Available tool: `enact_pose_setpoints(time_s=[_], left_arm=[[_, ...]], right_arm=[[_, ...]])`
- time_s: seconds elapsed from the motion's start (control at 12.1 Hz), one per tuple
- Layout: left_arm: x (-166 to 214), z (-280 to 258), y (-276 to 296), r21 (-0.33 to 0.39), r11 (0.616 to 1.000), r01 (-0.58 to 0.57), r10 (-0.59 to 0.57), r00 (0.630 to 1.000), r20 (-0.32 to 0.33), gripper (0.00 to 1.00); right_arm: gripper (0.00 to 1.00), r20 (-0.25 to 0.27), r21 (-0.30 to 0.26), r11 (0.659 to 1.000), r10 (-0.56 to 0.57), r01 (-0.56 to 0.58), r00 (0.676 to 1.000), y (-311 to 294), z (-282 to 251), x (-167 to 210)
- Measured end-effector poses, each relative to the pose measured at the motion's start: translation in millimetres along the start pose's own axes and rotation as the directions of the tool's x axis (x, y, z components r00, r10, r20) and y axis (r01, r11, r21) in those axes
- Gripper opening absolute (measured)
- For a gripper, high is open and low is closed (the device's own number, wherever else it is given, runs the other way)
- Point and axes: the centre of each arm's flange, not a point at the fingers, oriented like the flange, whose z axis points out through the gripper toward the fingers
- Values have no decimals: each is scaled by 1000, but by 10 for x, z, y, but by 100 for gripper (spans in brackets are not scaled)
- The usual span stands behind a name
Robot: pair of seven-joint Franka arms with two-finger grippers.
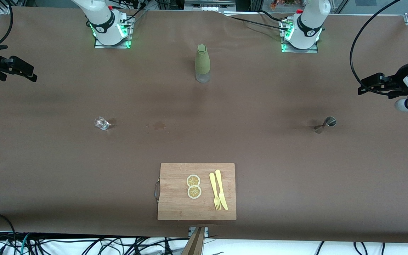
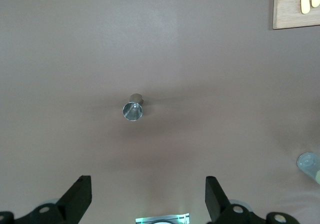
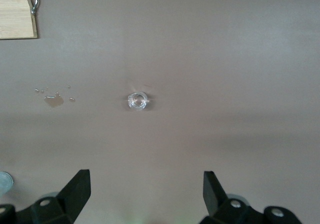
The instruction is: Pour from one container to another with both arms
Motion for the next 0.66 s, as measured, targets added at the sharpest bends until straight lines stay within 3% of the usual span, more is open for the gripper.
enact_pose_setpoints(time_s=[0.66], left_arm=[[0, -2, 0, 0, 1000, 0, 0, 1000, -1, 100]], right_arm=[[100, 10, 0, 1000, 7, -7, 1000, 37, 52, 28]])
